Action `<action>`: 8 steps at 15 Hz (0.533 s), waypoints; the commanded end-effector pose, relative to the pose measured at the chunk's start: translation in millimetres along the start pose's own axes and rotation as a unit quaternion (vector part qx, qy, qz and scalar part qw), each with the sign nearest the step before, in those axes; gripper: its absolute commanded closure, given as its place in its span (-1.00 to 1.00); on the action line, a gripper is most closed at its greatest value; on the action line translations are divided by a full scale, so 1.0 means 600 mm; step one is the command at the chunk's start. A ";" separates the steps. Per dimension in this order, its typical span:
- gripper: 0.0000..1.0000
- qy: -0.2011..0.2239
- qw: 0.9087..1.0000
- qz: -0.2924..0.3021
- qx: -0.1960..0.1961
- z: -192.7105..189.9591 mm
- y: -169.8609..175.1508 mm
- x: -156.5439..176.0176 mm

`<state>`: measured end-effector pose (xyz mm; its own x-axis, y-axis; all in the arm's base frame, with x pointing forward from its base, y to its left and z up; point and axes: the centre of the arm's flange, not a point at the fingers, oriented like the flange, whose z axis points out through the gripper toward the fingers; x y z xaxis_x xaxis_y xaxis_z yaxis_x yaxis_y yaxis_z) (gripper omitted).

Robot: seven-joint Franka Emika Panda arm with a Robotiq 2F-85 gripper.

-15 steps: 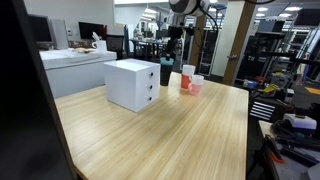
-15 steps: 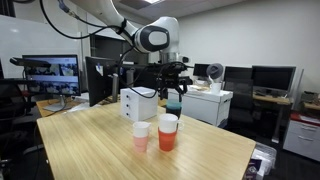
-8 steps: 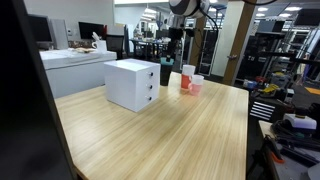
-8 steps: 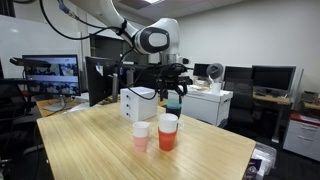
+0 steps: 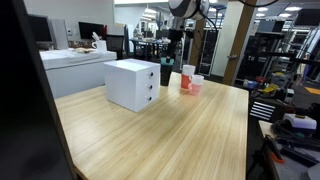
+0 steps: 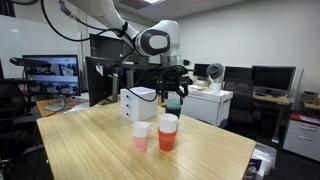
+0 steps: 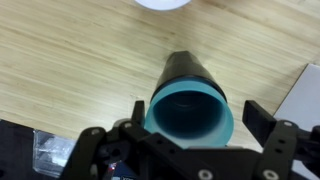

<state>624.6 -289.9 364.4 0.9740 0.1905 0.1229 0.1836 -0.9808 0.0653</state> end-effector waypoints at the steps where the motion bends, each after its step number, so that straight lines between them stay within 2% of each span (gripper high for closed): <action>1: -1.00 0.006 1.000 0.001 0.001 0.004 -0.003 -0.001; 3: -1.00 0.007 1.000 0.003 0.000 0.007 -0.003 0.001; 4: -0.50 0.007 1.000 0.003 -0.002 0.008 -0.003 0.002; 5: -0.47 0.008 1.000 0.003 -0.003 0.009 -0.002 0.002; 7: -0.17 0.011 1.000 0.003 -0.004 0.009 -0.002 0.003; 8: -0.09 0.012 1.000 0.002 -0.006 0.006 -0.002 0.004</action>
<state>627.1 -290.2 360.6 0.9729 0.1913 0.1299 0.1832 -0.9805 0.0714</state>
